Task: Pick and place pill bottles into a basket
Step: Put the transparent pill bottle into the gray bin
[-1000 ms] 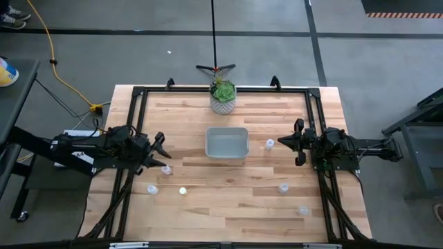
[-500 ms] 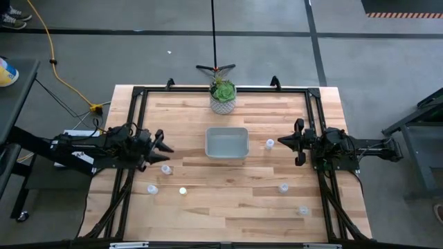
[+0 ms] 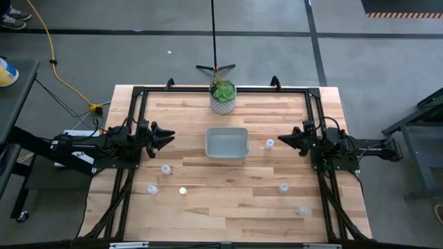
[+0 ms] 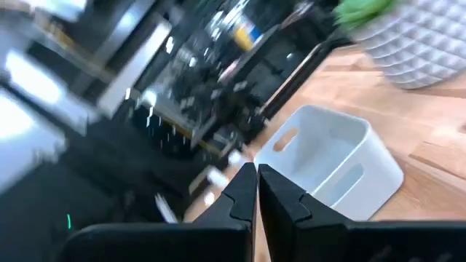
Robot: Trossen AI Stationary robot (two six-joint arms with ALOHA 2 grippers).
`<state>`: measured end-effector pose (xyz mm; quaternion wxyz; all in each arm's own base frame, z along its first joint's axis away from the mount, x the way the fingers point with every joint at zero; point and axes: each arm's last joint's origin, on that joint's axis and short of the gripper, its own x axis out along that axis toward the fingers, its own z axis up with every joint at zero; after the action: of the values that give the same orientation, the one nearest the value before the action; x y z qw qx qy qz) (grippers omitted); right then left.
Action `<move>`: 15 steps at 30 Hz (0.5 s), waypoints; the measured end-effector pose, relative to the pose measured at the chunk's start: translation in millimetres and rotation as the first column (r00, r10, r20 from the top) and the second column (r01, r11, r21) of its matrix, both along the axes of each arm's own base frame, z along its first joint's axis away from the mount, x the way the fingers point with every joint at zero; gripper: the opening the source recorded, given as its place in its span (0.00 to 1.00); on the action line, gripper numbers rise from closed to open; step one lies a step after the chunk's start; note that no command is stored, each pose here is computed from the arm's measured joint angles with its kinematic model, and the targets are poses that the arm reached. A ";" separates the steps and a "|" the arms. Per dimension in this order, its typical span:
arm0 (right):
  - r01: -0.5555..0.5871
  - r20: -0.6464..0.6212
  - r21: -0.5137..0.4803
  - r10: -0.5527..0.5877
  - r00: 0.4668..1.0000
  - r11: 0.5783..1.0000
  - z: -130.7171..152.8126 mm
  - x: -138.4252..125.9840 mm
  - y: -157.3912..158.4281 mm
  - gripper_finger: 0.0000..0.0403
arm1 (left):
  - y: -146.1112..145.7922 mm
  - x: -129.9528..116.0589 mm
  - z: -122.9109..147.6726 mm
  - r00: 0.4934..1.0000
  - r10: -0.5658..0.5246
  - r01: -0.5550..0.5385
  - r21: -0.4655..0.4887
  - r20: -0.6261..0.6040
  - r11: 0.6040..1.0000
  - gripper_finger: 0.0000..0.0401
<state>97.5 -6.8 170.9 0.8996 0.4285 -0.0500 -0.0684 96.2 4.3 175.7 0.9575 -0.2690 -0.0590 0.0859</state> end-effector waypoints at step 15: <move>0.142 0.085 -0.005 -0.141 0.986 0.990 14.3 5.5 -4.4 0.19 | 1.8 -0.4 -0.7 0.998 0.065 -0.065 0.012 -0.010 0.998 0.50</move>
<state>102.9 -11.2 185.2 0.8918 0.4216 -0.1188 -0.1135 95.8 6.1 175.1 0.9561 -0.2608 -0.0631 0.1181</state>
